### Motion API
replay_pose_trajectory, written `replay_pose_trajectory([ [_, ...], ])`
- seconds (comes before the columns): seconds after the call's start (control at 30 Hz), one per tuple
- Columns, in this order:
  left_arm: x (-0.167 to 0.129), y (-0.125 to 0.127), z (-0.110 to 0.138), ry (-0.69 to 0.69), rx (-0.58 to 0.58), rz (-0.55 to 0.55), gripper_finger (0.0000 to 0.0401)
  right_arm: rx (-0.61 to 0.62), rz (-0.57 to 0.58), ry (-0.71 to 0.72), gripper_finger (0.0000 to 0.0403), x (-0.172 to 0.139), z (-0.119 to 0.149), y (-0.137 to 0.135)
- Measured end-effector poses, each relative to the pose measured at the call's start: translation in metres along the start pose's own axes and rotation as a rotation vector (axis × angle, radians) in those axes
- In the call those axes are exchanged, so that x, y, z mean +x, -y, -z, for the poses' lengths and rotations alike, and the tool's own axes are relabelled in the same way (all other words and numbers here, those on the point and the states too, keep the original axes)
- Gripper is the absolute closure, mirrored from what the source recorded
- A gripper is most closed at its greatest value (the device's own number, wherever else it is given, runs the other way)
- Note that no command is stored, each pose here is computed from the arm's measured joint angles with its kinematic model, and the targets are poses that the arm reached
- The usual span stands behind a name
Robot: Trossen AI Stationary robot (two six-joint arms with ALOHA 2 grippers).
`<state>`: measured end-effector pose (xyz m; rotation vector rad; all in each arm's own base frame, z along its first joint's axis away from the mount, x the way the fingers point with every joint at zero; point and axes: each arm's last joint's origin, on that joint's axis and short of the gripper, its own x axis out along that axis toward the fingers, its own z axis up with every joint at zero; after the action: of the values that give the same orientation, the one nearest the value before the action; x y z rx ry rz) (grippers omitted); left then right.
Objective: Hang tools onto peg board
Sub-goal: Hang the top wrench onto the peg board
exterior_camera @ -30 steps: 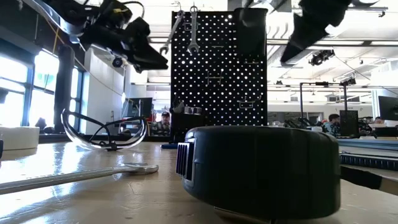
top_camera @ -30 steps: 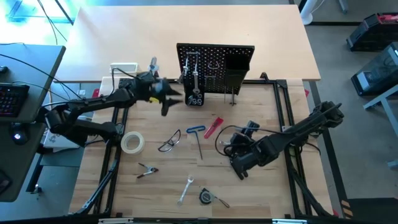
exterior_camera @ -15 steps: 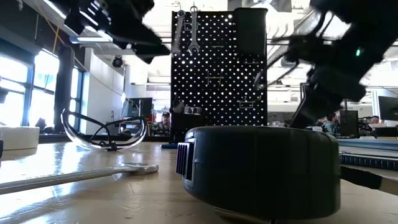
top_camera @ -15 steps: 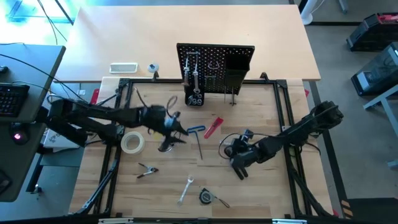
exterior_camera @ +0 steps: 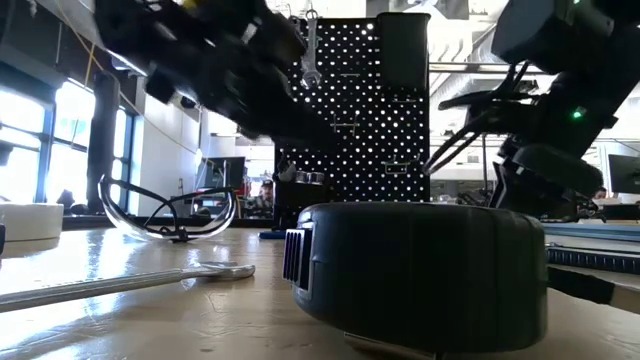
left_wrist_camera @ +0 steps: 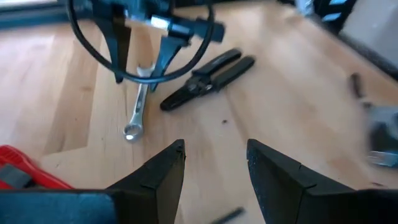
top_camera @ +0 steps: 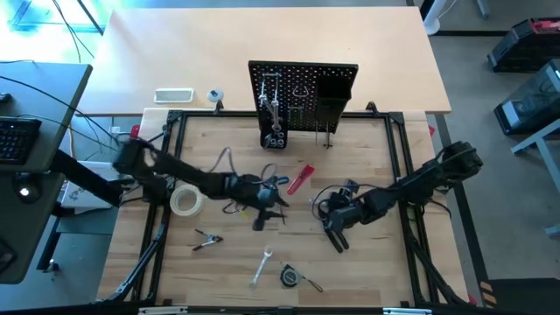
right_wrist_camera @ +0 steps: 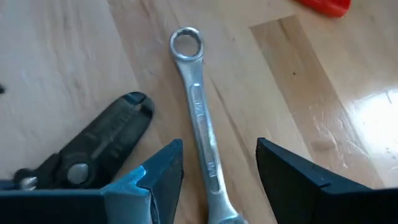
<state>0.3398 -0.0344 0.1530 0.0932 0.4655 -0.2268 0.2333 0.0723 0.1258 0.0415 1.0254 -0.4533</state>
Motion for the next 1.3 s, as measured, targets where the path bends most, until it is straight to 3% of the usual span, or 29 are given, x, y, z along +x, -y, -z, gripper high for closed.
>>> replay_pose_trajectory([
  [0.2,0.035,-0.013,0.006,-0.049,-0.014,-0.078,0.0236,-0.021,-0.016,-0.037,0.0247,0.005,-0.004,0.008],
  [0.4,0.052,-0.029,0.012,-0.087,-0.036,-0.124,0.0236,-0.024,-0.059,-0.075,0.0296,0.01,-0.008,0.014],
  [0.77,0.06,-0.034,0.014,-0.093,-0.035,-0.131,0.0236,-0.002,-0.211,-0.033,0.0329,0.023,-0.023,0.013],
  [1.3,0.06,-0.034,0.019,-0.142,-0.047,-0.125,0.0236,0.032,-0.279,0.092,0.0362,0.033,-0.035,0.004],
])
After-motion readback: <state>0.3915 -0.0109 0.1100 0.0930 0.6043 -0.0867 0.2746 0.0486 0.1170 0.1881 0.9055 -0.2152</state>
